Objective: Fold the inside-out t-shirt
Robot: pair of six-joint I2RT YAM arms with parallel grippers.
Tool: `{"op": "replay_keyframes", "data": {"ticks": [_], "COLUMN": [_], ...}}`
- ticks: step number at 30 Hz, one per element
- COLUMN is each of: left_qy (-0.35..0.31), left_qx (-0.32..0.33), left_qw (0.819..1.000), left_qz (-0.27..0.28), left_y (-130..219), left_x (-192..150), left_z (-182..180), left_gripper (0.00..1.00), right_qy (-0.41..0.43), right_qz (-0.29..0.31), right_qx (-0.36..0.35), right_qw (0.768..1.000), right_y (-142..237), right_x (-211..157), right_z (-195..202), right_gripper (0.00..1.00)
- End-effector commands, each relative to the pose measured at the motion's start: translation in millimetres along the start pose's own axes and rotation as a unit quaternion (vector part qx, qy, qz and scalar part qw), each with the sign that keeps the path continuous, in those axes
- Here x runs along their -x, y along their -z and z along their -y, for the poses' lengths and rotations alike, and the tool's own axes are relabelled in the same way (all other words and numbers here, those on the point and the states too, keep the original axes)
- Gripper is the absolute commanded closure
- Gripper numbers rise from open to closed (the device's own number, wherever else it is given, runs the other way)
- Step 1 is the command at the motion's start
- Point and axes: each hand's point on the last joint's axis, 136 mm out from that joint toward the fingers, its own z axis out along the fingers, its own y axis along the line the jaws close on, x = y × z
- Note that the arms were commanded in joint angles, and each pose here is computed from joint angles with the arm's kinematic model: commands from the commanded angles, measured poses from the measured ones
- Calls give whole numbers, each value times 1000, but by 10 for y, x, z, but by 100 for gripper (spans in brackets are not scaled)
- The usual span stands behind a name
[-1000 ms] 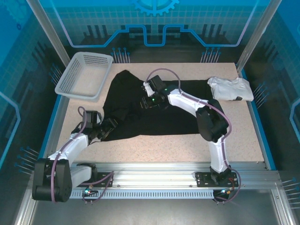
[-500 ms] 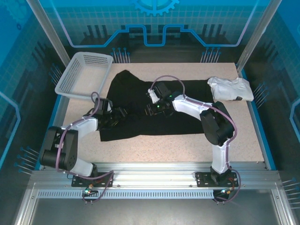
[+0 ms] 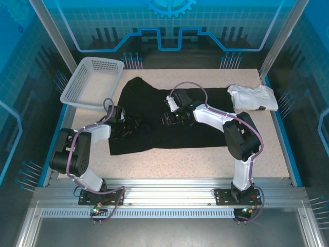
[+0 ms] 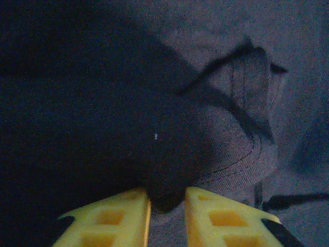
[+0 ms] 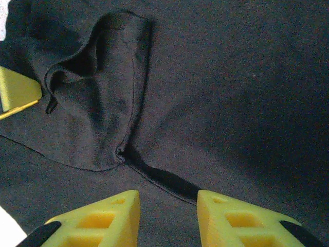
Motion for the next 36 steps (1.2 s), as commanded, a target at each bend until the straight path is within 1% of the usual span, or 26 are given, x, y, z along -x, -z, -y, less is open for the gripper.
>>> {"op": "replay_keyframes", "data": {"ticks": [1,3,8,13,17,19,22,25,27,31,34,36], "left_qy": [-1,3,11,27,35,33,33,45,44,26,24,24], "left_qx": [-2,-4,-5,3,9,21,25,-4,-11,-2,-5,-10], "left_qw": [1000,999,998,996,992,990,987,988,990,991,992,992], "left_qz": [28,36,63,84,121,138,156,149,137,131,126,120], "left_y": [-7,-12,-17,-60,69,167,308,348,340,355,359,341], "left_x": [252,368,685,1007,1258,1328,1309,1172,1086,1019,966,917], "left_z": [46,65,118,73,18,-10,-18,14,20,-12,-18,-8], "left_gripper": [84,85,85,81,76,73,66,57,54,51,49,49], "right_qy": [-3,-5,-4,-2,-8,-14,-16,-23,-29,-67,-93,-104], "right_qz": [20,20,20,20,15,14,20,32,39,37,20,13], "right_qx": [11,11,10,2,-14,-22,-13,31,52,67,37,34], "right_qw": [1000,1000,1000,1000,1000,1000,1000,999,997,995,995,994], "right_y": [109,103,124,193,250,277,271,152,13,-334,-618,-783], "right_x": [91,90,89,86,-6,-41,-8,161,311,508,548,564], "right_z": [-20,-11,-5,31,132,194,172,-59,-249,-453,-404,-392], "right_gripper": [65,65,65,65,65,64,64,63,62,63,64,64]}}
